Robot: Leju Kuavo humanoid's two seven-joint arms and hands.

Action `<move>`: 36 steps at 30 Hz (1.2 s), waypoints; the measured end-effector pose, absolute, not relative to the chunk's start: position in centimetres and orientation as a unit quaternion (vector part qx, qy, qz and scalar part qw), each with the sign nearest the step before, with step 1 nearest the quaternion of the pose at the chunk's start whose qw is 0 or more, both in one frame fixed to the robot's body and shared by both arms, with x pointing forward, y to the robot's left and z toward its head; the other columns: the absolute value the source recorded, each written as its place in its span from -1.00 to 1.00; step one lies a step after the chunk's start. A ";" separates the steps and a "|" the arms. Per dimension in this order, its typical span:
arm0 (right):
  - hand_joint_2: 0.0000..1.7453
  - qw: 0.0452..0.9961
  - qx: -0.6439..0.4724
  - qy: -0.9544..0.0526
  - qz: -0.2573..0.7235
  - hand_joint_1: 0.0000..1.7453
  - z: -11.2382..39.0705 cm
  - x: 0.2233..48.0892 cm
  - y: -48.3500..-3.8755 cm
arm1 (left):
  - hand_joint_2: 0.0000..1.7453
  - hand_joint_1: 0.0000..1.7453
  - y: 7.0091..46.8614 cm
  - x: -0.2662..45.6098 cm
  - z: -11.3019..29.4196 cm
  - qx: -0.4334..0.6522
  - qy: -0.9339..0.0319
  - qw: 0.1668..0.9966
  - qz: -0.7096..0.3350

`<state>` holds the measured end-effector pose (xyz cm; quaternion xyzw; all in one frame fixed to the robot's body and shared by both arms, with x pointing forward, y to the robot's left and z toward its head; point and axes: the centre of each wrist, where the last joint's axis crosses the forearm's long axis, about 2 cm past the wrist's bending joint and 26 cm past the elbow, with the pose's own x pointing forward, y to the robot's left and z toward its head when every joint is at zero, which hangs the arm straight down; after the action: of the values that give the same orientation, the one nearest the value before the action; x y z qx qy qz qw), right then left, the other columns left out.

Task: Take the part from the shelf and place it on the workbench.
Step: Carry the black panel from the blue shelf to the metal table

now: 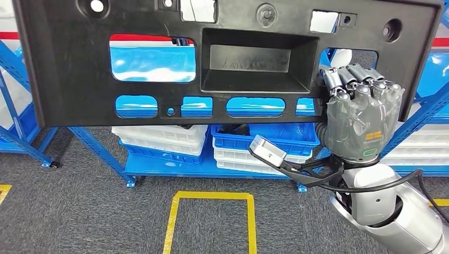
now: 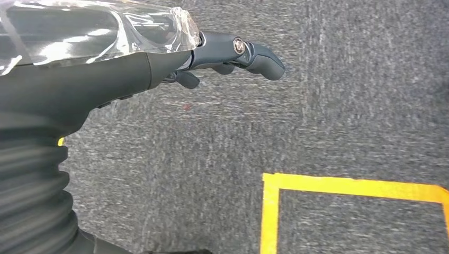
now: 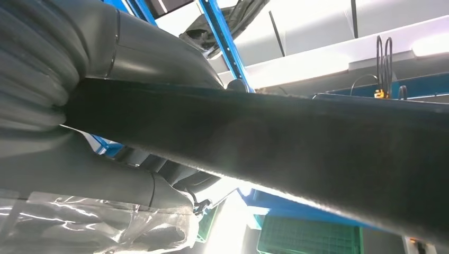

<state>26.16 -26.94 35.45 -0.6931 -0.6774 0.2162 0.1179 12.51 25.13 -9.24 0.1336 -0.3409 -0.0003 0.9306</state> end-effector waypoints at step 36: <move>1.00 0.118 -0.695 -0.676 0.214 1.00 35.6 26.0 -27.0 | 1.00 -1.00 25.5 12.9 -9.2 0.135 -0.345 0.929 0.015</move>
<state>25.99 -27.01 35.58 -0.6950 -0.6762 0.2138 0.1184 12.92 25.52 -9.16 0.1350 -0.3447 0.0146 0.9288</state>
